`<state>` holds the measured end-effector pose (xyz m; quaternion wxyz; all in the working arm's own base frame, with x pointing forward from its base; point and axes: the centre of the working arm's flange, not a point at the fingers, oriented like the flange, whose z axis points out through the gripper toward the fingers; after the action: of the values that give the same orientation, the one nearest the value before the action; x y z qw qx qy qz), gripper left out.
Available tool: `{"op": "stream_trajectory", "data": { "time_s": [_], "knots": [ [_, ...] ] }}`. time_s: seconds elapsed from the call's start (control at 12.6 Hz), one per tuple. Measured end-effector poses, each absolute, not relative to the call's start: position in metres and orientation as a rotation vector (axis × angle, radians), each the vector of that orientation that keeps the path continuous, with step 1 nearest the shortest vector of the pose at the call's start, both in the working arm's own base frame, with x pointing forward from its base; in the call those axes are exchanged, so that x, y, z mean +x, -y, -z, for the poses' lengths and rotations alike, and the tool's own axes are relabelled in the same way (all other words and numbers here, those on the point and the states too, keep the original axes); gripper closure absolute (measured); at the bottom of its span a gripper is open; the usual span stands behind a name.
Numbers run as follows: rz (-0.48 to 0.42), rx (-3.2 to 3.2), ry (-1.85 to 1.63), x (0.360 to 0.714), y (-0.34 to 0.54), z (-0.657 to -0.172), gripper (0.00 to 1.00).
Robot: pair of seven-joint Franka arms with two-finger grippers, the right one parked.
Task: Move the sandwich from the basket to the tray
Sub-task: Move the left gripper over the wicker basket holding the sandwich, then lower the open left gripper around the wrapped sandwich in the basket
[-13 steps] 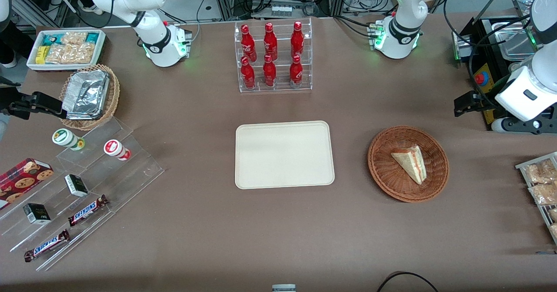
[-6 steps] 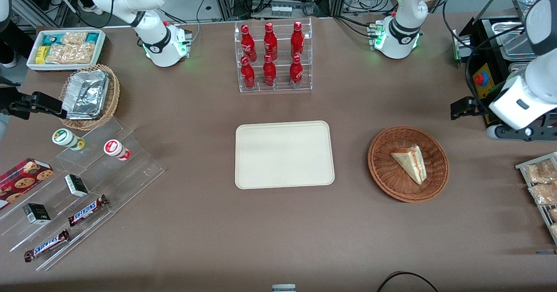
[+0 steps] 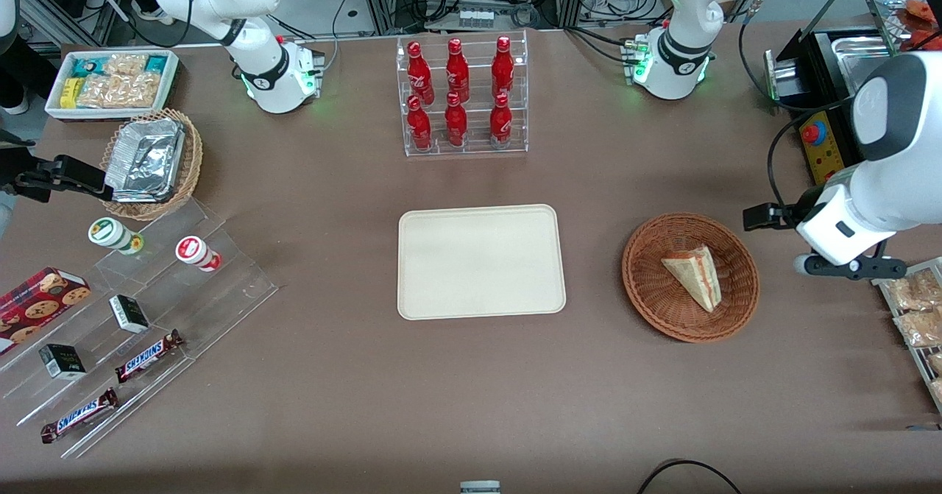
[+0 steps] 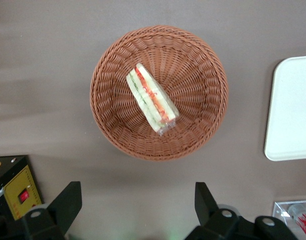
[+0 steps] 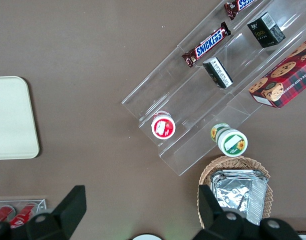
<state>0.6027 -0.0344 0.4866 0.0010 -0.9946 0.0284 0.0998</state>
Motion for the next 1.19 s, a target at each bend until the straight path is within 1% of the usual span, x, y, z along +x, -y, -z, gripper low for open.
{"op": "stream_trajectory", "data": {
  "time_s": [0.48,0.71,0.87,0.95,1.19],
  "knots": [
    [-0.225,-3.116,0.024,0.597,0.031,-0.423,0.0],
    [-0.122,-3.12,0.125,0.586,0.032,-0.397,0.0],
    [-0.058,-3.116,0.252,0.573,0.032,-0.382,0.0],
    [-0.04,-3.108,0.342,0.568,0.032,-0.378,0.0],
    [-0.025,-3.067,0.636,0.563,0.033,-0.37,0.0]
  ]
}}
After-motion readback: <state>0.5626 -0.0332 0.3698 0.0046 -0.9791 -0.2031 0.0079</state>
